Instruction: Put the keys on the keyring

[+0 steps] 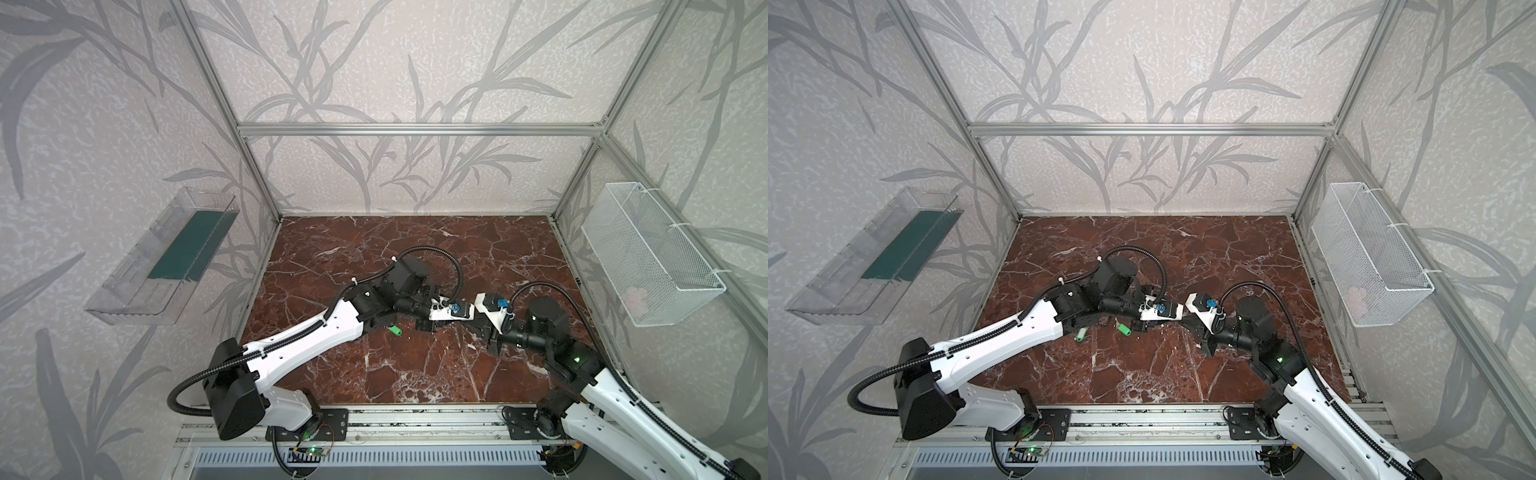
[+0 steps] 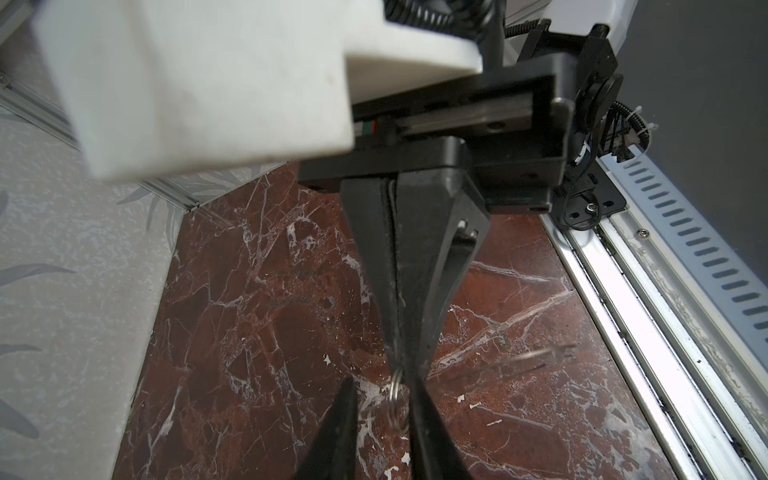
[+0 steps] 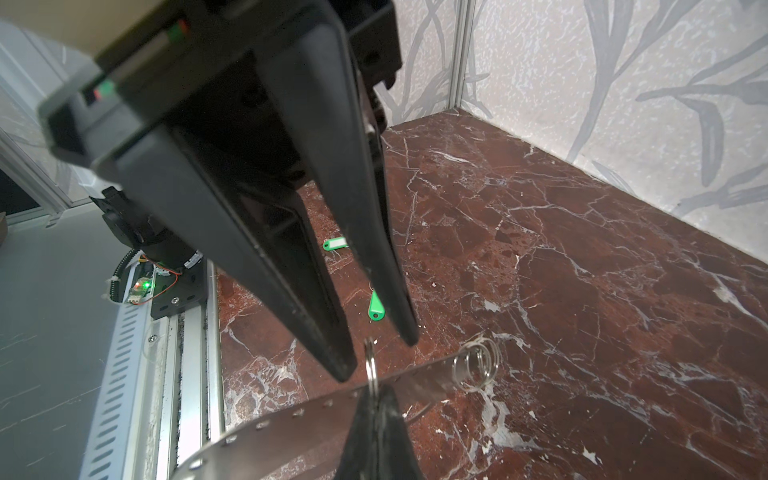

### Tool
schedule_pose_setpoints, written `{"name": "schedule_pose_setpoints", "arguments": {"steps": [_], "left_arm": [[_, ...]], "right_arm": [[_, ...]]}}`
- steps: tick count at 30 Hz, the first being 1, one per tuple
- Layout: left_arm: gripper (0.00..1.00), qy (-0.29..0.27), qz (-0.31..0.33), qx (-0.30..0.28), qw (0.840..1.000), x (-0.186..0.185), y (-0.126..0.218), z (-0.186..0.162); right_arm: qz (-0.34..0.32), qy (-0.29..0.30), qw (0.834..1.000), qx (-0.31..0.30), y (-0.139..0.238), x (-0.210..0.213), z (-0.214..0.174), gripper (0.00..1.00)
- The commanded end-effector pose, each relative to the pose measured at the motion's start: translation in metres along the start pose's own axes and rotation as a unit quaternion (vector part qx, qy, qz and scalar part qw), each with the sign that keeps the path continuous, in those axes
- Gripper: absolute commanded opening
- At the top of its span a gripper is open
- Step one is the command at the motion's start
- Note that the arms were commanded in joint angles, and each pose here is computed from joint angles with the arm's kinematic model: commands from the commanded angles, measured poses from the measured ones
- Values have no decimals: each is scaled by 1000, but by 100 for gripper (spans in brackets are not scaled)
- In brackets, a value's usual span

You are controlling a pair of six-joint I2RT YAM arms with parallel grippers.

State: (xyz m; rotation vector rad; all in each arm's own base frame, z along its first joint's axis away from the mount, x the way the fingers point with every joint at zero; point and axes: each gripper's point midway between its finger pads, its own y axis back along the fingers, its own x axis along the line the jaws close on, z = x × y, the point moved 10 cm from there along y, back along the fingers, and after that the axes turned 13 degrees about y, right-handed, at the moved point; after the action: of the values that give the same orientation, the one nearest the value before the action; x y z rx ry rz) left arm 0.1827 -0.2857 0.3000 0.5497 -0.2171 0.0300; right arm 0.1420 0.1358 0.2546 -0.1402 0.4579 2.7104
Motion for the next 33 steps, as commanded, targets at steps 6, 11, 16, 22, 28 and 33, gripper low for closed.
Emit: {"name": "schedule_pose_setpoints", "arguments": {"steps": [6, 11, 16, 22, 28, 33], "left_arm": [[21, -12, -9, 7, 1000, 1, -2, 4], [18, -11, -12, 0, 1000, 1, -2, 7], [17, -9, -14, 1, 1000, 1, -2, 6], [15, -8, -16, 8, 1000, 0, -3, 5], [11, -6, -19, 11, 1000, 0, -4, 3], [1, -5, -24, 9, 1000, 0, -5, 3]], "right_arm": [[3, 22, 999, -24, 4, -1, 17, 0], [6, 19, 1000, -22, 3, -1, 16, 0], [6, 21, 1000, -21, 3, -1, 16, 0], [5, 24, 999, -24, 4, -1, 18, 0], [6, 25, 999, -25, 4, -1, 17, 0], [4, 28, 999, -28, 5, -1, 18, 0]]}}
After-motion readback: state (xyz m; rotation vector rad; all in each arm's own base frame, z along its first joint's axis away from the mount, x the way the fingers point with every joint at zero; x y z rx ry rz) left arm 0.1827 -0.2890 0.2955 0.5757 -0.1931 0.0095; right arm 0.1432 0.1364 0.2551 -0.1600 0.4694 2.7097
